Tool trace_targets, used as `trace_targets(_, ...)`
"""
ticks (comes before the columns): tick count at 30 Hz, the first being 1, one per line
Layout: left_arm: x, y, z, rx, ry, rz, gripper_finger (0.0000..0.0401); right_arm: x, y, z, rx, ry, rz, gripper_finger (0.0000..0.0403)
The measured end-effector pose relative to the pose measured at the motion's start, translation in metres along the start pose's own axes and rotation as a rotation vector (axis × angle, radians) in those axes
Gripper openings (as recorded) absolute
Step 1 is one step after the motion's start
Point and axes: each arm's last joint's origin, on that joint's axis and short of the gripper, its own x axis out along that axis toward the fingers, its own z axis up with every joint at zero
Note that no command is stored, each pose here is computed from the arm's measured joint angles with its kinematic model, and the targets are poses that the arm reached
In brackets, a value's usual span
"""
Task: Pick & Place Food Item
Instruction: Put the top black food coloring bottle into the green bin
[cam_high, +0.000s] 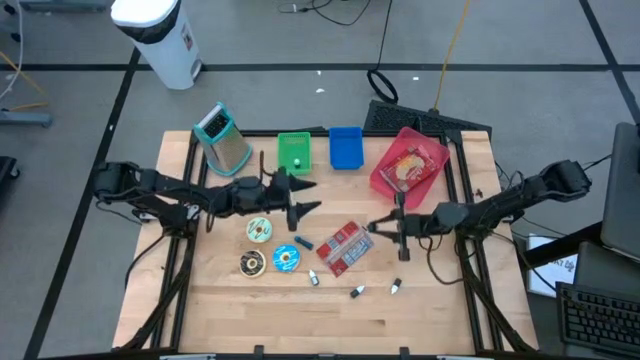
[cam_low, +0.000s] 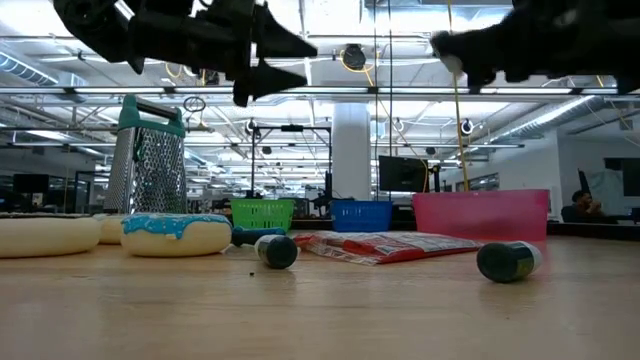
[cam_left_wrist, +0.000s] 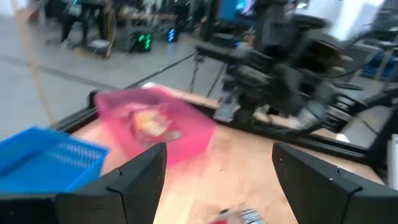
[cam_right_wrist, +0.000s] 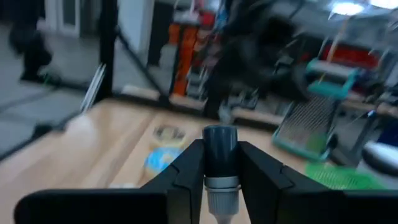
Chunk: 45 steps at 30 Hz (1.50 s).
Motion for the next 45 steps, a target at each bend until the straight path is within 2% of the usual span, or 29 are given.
trace_targets(4, 0.008, -0.013, -0.001, 0.042, -0.085, -0.051, 0.0294, 0.005, -0.009, 0.005, 0.039, -0.122, 0.009, 0.0061)
trace_targets(7, 0.022, -0.019, -0.003, 0.078, -0.083, -0.066, 0.0294, 0.01, -0.013, 0.012, 0.09, -0.224, -0.002, 0.0058)
trace_targets(10, 0.039, -0.027, -0.002, 0.134, -0.085, -0.121, 0.0294, 0.018, -0.013, 0.018, 0.098, -0.263, -0.008, 0.0063)
trace_targets(14, 0.067, -0.038, -0.001, 0.191, -0.091, -0.197, 0.0294, 0.031, -0.013, 0.022, 0.093, -0.268, -0.007, 0.0064)
trace_targets(19, 0.094, -0.047, 0.005, 0.194, -0.116, -0.262, 0.0294, 0.043, -0.011, 0.022, 0.064, -0.255, -0.006, 0.0062)
trace_targets(30, 0.104, -0.054, 0.005, 0.196, -0.122, -0.272, 0.0292, 0.045, -0.01, 0.022, 0.06, -0.271, 0.039, 0.0063)
trace_targets(33, 0.104, -0.054, 0.006, 0.219, -0.136, -0.27, 0.0275, 0.045, -0.01, 0.022, 0.06, -0.271, 0.038, 0.0063)
trace_targets(45, 0.104, -0.052, 0.007, 0.275, -0.15, -0.259, 0.0143, 0.046, -0.014, 0.02, 0.057, -0.256, 0.022, 0.0061)
